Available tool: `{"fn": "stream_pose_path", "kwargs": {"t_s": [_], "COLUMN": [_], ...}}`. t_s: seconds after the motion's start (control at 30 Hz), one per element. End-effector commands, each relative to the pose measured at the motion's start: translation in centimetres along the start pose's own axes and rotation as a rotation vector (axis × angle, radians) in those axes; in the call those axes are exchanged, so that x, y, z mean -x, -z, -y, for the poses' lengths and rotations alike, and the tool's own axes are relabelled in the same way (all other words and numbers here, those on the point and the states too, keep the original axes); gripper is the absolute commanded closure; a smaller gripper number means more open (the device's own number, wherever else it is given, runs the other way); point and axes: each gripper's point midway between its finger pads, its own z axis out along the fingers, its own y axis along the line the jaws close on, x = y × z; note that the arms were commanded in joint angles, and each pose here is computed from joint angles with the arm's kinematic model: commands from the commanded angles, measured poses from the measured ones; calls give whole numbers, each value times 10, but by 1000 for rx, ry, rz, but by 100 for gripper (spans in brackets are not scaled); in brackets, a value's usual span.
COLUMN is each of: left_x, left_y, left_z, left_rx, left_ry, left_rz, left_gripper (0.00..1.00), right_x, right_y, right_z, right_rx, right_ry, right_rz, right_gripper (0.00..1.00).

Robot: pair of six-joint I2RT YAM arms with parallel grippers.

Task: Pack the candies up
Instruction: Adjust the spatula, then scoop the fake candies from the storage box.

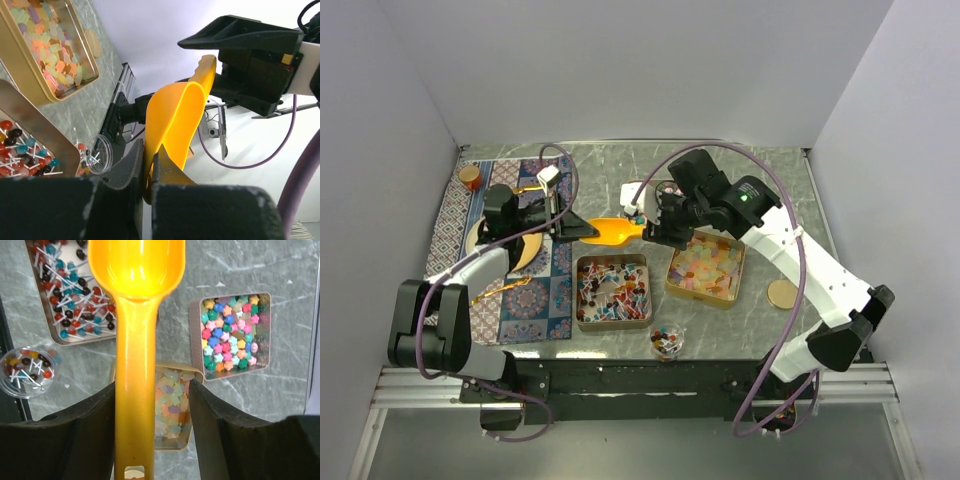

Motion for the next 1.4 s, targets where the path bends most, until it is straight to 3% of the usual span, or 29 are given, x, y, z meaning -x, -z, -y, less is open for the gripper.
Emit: {"fn": "stream_pose_path", "kwargs": {"t_s": [0.0,0.13,0.4,0.5,0.53,0.57,0.6,0.63,0.67,0.7,0.8,0.9,1.0,1.1,1.27,1.37], "left_x": [6,12,18,17,17,18,23,27,37,54,89,87,64,38,-7,-30], "left_y": [-2,-4,-6,-6,-6,-6,-7,-7,0,6,38,49,54,64,78,83], "left_z": [5,4,0,-4,-4,-6,-12,-19,-28,-45,-68,-86,-119,-145,-162,-163], "left_rx": [-16,-14,-14,-9,-8,-5,15,66,110,216,432,541,674,777,868,885], "left_ry": [-50,-52,-60,-59,-56,-57,-55,34,-53,-43,-64,-19,98,184,294,367], "left_rz": [-28,-34,-35,-39,-38,-39,-15,0,38,132,310,375,402,441,444,442], "left_gripper": [99,99,99,99,99,99,93,81,64,45,36,32,32,35,43,58], "right_x": [22,27,7,11,11,10,10,11,4,0,-43,-95,-153,-195,-226,-234], "right_y": [3,0,-16,-18,-18,-20,-18,-16,-11,-3,20,44,63,79,93,95], "right_z": [-3,-9,-20,-20,-18,-16,-13,-10,-1,4,10,7,-3,-1,11,19], "right_rx": [27,81,149,156,152,152,142,125,84,68,51,51,91,74,42,45], "right_ry": [-10,-24,-22,-16,-15,-19,-14,-7,-8,5,57,110,164,197,265,297], "right_rz": [109,117,40,51,49,42,35,28,2,-13,-171,-354,-590,-747,-897,-959], "right_gripper": [40,49,55,67,82,87,93,100,100,100,100,100,100,100,100,100]}}
